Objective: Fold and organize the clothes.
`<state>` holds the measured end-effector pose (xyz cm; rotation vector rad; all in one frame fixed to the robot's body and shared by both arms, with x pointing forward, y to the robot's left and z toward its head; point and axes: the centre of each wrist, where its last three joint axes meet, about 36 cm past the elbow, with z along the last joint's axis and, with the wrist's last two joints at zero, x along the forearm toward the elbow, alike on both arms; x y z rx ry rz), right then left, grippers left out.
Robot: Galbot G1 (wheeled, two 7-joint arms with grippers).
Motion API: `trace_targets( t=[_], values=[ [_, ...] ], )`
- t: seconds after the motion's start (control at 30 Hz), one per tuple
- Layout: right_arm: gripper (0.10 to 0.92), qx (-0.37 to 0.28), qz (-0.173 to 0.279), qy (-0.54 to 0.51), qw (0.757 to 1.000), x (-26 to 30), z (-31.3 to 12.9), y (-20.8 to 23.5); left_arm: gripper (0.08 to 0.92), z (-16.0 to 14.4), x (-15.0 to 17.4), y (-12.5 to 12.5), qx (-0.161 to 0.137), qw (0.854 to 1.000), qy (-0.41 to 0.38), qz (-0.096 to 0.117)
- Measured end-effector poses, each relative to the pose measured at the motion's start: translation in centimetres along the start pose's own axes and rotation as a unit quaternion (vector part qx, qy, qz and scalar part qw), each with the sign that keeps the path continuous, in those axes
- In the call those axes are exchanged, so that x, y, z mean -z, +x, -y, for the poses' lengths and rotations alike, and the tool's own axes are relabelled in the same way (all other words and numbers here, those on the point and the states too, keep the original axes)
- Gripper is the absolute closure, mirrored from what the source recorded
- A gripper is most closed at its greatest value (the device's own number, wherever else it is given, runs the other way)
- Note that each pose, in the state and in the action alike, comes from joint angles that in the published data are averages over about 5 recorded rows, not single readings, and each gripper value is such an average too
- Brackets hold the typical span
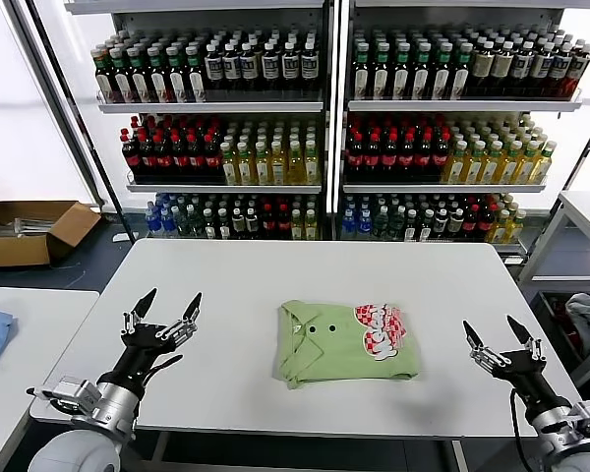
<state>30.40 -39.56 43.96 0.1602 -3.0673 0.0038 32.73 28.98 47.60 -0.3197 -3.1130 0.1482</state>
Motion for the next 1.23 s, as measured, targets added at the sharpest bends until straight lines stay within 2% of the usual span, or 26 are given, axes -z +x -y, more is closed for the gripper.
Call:
trace_targets(
  t=[0.67,1.23],
  values=[
    [0.200,-0.040,0.027,0.015,0.999,0.4,1.8,2.3,0.177,-1.0,0.0,1.0,0.016,1.000,-0.024,0.004],
    [0.200,-0.053,0.026,0.010,0.998,0.4,2.1,2.9,0.177,-0.9,0.0,1.1,0.015,1.000,-0.022,0.005]
  ],
)
